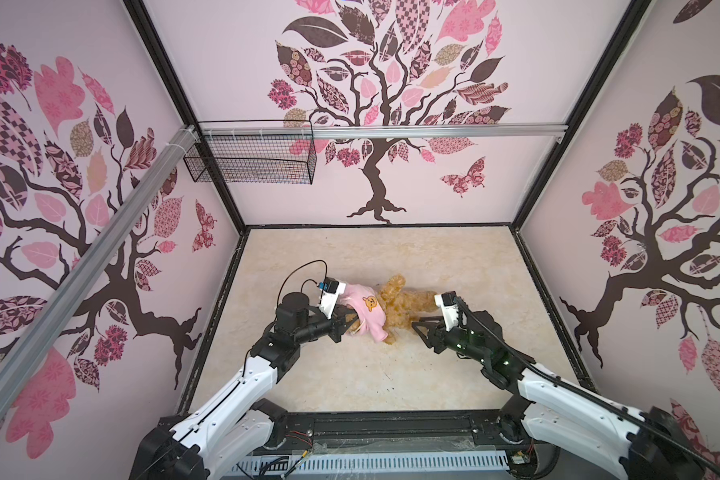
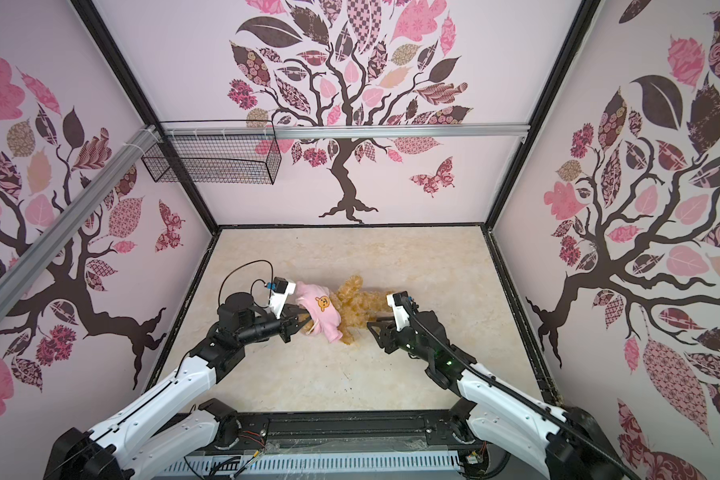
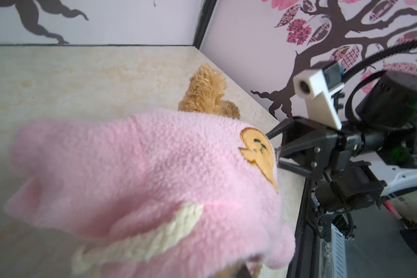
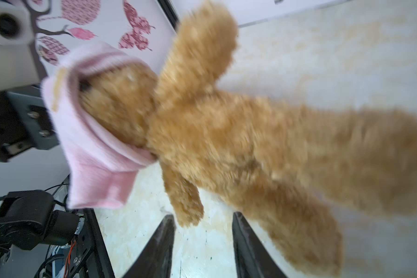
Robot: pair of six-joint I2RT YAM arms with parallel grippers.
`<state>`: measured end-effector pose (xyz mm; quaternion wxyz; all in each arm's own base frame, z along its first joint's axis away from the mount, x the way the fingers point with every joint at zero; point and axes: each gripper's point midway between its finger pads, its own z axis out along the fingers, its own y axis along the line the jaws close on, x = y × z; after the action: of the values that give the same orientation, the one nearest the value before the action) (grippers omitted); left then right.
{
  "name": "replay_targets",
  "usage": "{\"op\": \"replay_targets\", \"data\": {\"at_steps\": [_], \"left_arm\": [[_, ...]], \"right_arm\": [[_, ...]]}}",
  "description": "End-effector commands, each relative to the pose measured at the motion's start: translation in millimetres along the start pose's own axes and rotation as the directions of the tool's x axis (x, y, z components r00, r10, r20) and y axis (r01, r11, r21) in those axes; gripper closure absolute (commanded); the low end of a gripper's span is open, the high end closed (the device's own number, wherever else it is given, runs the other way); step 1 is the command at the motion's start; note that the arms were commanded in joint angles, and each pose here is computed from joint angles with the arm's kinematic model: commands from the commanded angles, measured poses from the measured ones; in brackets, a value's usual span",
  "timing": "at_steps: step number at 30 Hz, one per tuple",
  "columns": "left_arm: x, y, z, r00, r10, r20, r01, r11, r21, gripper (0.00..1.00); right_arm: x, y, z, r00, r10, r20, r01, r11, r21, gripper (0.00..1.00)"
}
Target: Dress the teddy bear
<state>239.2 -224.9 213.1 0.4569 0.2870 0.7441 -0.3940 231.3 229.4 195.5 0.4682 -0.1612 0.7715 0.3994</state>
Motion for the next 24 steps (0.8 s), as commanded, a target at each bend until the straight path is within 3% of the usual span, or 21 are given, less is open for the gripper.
{"op": "replay_targets", "data": {"at_steps": [1, 3, 8, 13, 16, 24], "left_arm": [[-37.0, -31.7, -10.1, 0.946, 0.307, 0.102, -0.316, 0.945, 0.088, 1.0], [-38.0, -41.1, -14.3, 0.92, 0.37, 0.127, -0.384, 0.916, 0.115, 1.0], [-34.0, -62.9, -27.0, 0.857, 0.477, 0.198, -0.509, 0.845, 0.167, 1.0], [-29.2, -67.9, -31.5, 0.821, 0.534, 0.202, -0.567, 0.807, 0.167, 1.0], [-29.0, -67.2, -30.7, 0.82, 0.537, 0.198, -0.568, 0.807, 0.165, 1.0], [-28.4, -63.1, -27.4, 0.831, 0.526, 0.182, -0.553, 0.818, 0.158, 1.0]], "right_arm": [[-32.8, 46.1, -11.8, 0.995, -0.097, 0.016, 0.098, 0.982, -0.163, 0.51], [-43.3, 66.1, -13.8, 0.995, -0.101, -0.007, 0.096, 0.964, -0.247, 0.5], [-50.0, 96.2, -6.9, 0.99, -0.028, -0.136, -0.033, 0.907, -0.421, 0.5], [-59.9, 111.5, -0.9, 0.986, 0.013, -0.168, -0.096, 0.862, -0.497, 0.6], [-63.8, 117.6, 0.9, 0.984, 0.012, -0.177, -0.103, 0.85, -0.517, 0.66], [-60.5, 123.9, 4.6, 0.981, 0.038, -0.192, -0.138, 0.83, -0.541, 0.65]]}}
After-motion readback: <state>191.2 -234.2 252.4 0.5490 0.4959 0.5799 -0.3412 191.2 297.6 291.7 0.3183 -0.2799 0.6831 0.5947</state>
